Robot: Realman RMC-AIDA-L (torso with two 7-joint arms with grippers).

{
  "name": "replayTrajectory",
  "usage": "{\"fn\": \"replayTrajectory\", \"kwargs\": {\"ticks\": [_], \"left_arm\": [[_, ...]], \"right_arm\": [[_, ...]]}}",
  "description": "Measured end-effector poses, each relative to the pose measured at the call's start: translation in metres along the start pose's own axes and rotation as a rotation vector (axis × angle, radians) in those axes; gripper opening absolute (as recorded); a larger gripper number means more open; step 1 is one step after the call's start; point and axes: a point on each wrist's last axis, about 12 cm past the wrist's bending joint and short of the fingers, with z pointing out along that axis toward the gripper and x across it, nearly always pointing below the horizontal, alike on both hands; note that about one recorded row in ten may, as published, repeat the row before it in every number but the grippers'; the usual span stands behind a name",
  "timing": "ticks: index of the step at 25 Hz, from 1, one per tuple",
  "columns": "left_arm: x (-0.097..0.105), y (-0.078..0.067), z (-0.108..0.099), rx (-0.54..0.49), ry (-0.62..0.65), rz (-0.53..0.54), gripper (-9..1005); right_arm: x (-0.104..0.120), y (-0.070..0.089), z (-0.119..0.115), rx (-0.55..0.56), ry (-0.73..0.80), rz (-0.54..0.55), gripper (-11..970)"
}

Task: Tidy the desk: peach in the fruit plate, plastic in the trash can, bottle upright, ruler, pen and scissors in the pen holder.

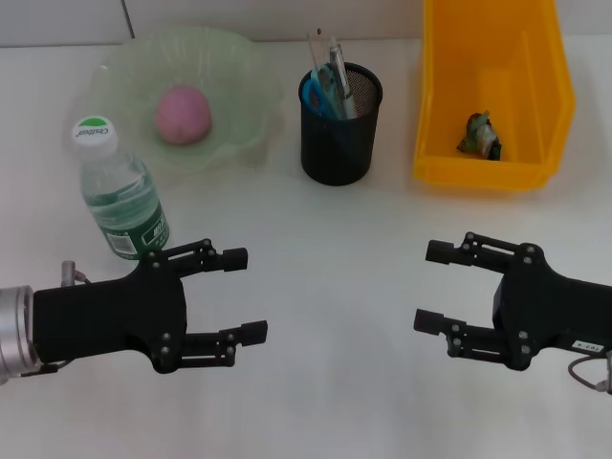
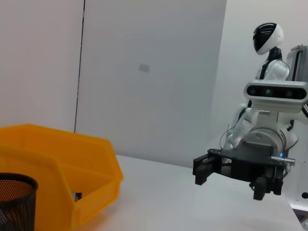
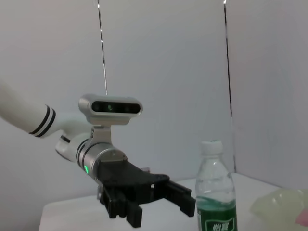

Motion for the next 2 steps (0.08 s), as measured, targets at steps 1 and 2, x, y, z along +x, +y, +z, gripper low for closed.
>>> {"fn": "replayTrajectory", "kwargs": {"ticks": [1,2], "left_arm": [[0.0002,-0.0002,-0.0001,0.000,0.000,0.000,832],[0.0002,-0.0002,-0.0001,0.000,0.000,0.000,832]], "right_arm": [[0.0004,0.0011,-0.0007,0.018,-0.023,-0.013,736],[0.0004,0.0011,-0.0007,0.018,-0.023,-0.013,736]]}}
